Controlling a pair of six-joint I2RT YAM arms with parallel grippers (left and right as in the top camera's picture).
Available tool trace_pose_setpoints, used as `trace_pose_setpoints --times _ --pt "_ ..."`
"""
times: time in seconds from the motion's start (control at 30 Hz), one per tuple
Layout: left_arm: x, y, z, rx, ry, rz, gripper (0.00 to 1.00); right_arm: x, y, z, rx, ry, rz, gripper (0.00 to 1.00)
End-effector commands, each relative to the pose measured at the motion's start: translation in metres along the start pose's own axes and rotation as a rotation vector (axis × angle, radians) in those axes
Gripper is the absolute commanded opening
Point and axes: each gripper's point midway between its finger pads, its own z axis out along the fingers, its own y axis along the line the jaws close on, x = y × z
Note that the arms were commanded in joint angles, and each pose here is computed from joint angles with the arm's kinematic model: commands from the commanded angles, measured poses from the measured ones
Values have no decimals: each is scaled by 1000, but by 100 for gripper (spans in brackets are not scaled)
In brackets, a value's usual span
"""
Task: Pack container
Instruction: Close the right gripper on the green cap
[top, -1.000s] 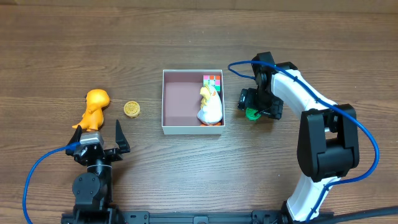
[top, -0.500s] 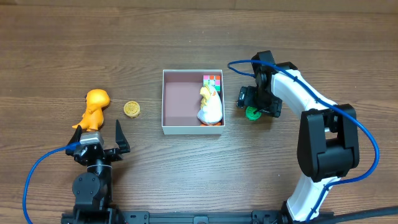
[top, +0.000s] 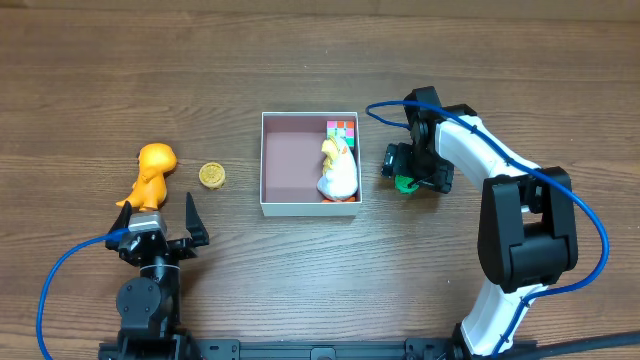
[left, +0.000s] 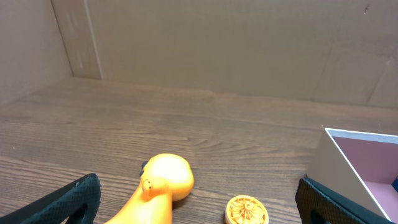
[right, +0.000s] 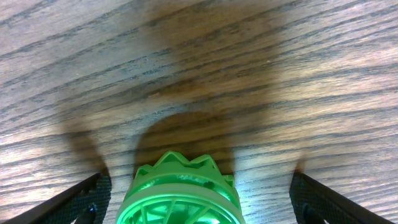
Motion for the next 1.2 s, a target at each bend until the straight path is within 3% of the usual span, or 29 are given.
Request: trace_pose_setpoints --times 0.0,0.1,1.17 --pt "1 1 0 -2 0 25 100 5 2 9 -9 21 -10 95" --pt "1 1 0 -2 0 25 100 8 14 8 -77 38 -67 95" --pt "1 1 0 -2 0 25 100 14 -5 8 20 54 -63 90"
